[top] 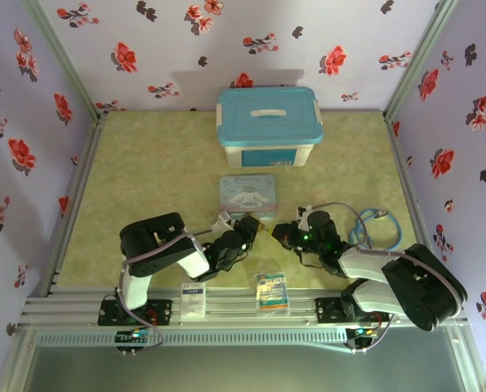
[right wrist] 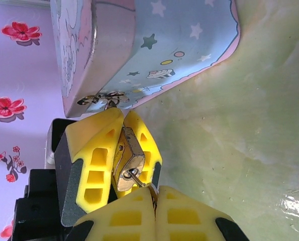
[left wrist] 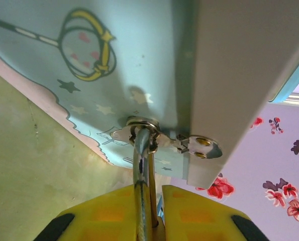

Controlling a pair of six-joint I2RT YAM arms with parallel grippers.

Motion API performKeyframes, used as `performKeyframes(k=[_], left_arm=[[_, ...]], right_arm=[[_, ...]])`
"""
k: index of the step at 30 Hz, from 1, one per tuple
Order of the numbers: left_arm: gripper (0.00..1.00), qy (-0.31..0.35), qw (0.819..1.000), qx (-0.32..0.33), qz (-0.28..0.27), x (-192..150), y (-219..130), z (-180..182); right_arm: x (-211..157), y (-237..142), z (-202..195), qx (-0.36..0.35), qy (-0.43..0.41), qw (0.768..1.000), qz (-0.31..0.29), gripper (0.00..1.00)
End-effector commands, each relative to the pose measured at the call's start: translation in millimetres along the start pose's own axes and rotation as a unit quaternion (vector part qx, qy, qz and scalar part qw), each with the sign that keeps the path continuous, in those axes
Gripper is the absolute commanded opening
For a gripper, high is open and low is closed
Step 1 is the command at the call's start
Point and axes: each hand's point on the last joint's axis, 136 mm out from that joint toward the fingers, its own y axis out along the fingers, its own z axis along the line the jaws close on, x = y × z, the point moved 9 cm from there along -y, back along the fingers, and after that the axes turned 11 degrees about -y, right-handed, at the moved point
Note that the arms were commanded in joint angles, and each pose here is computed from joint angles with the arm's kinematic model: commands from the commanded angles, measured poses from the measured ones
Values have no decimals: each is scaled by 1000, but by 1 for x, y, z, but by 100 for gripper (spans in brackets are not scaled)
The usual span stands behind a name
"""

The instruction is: Unlock the padlock with the key

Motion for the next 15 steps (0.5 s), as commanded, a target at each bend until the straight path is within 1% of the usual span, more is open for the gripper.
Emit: performKeyframes(k=[1,8,15], left_arm=[[0,-19,997,-46,50,-22,4,-22],[0,-23,998,-40,51,-22,6,-17],[0,-21,998,-38,53,-22,7,-16]], right_arm=[[7,0,5,-7,-1,999,-46,0],[5,-8,15,-41,-22,997,-67,0],[3,3,24,-13,-32,998,-51,0]])
